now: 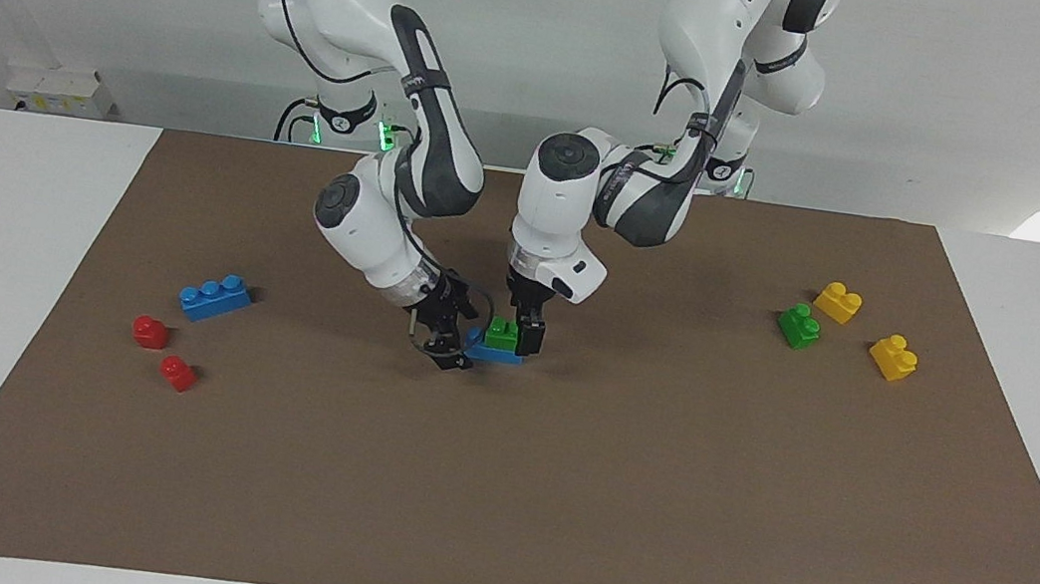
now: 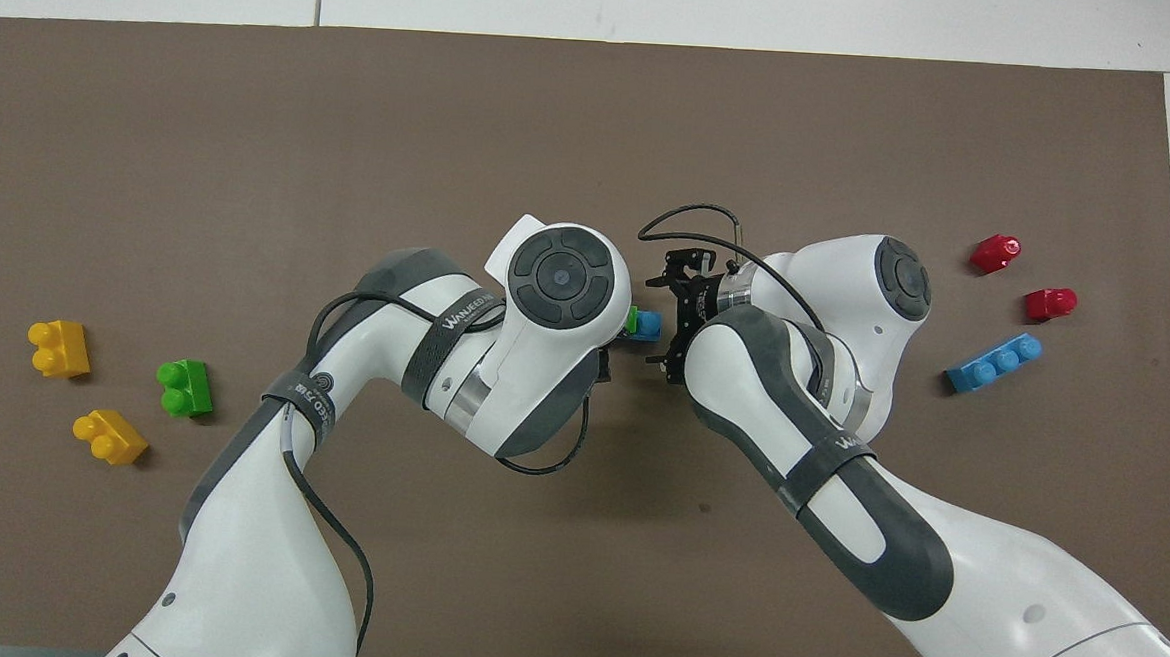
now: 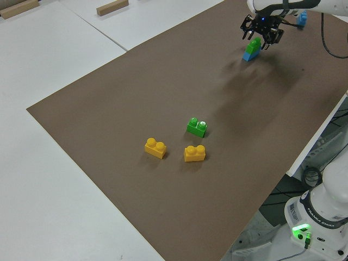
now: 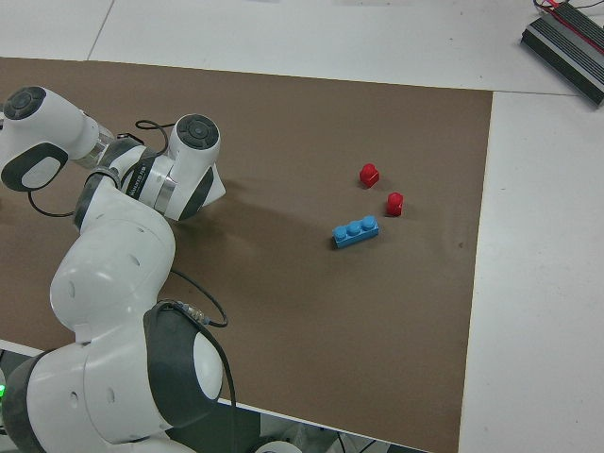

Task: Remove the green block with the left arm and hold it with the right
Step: 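Close the left gripper on the green block while the right gripper grips the blue block, then pull the green block off with the left gripper while the right gripper holds the blue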

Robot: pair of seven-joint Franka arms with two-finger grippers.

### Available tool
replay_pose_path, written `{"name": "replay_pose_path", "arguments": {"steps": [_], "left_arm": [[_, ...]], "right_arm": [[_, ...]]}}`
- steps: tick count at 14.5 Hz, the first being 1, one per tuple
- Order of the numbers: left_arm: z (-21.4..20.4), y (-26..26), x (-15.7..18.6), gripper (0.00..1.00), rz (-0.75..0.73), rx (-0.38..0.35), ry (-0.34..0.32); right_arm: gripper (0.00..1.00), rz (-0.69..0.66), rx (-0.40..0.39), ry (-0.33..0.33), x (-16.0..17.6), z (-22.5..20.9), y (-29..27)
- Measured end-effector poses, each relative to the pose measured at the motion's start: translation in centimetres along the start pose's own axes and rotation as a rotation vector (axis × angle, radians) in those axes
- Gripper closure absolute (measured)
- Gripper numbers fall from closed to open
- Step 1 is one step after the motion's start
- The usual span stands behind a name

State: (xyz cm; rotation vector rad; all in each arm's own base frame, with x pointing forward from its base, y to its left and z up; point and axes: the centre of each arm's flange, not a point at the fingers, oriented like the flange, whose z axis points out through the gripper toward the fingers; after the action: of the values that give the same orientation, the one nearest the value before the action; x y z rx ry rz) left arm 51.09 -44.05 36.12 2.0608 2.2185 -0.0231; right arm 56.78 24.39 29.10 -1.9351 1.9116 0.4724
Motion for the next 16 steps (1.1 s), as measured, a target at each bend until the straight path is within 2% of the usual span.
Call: {"name": "replay_pose_path", "arguments": {"steps": [4,5,6,7,8,10,12,14,16], "left_arm": [[1.2,-0.7,-0.2,0.0,0.002,0.003,0.002],[1.3,-0.7,-0.2,0.0,0.001,0.002,0.002],[1.3,-0.7,-0.2,0.0,0.001,0.002,0.002],[1.3,-0.7,-0.1,0.0,0.001,0.001,0.002],[1.3,-0.7,-0.1,0.0,0.0,0.001,0.002],[1.3,-0.7,-0.2,0.0,0.0,0.0,0.001],[1.2,-0.7,-0.2,0.0,0.0,-0.002,-0.001],[1.3,-0.7,-0.2,0.0,0.0,-0.004,-0.003],[1.4,-0.7,-0.1,0.0,0.0,-0.007,-0.006]], "right_arm": [[0.01,-0.007,-0.002,0.001,-0.4,0.3,0.2],[0.1,-0.007,-0.002,0.001,-0.4,0.3,0.2],[0.1,-0.007,-0.001,0.001,-0.4,0.3,0.2],[0.15,-0.008,-0.002,0.001,-0.5,0.4,0.2],[0.3,-0.01,-0.003,0.001,-0.6,0.4,0.3],[0.32,-0.013,-0.002,0.001,-0.7,0.5,0.4],[0.5,-0.003,0.005,-0.003,-0.7,0.6,0.4],[0.53,0.035,0.026,-0.024,-0.5,0.7,0.4],[0.66,0.051,0.033,-0.032,-0.3,0.7,0.4]]}}
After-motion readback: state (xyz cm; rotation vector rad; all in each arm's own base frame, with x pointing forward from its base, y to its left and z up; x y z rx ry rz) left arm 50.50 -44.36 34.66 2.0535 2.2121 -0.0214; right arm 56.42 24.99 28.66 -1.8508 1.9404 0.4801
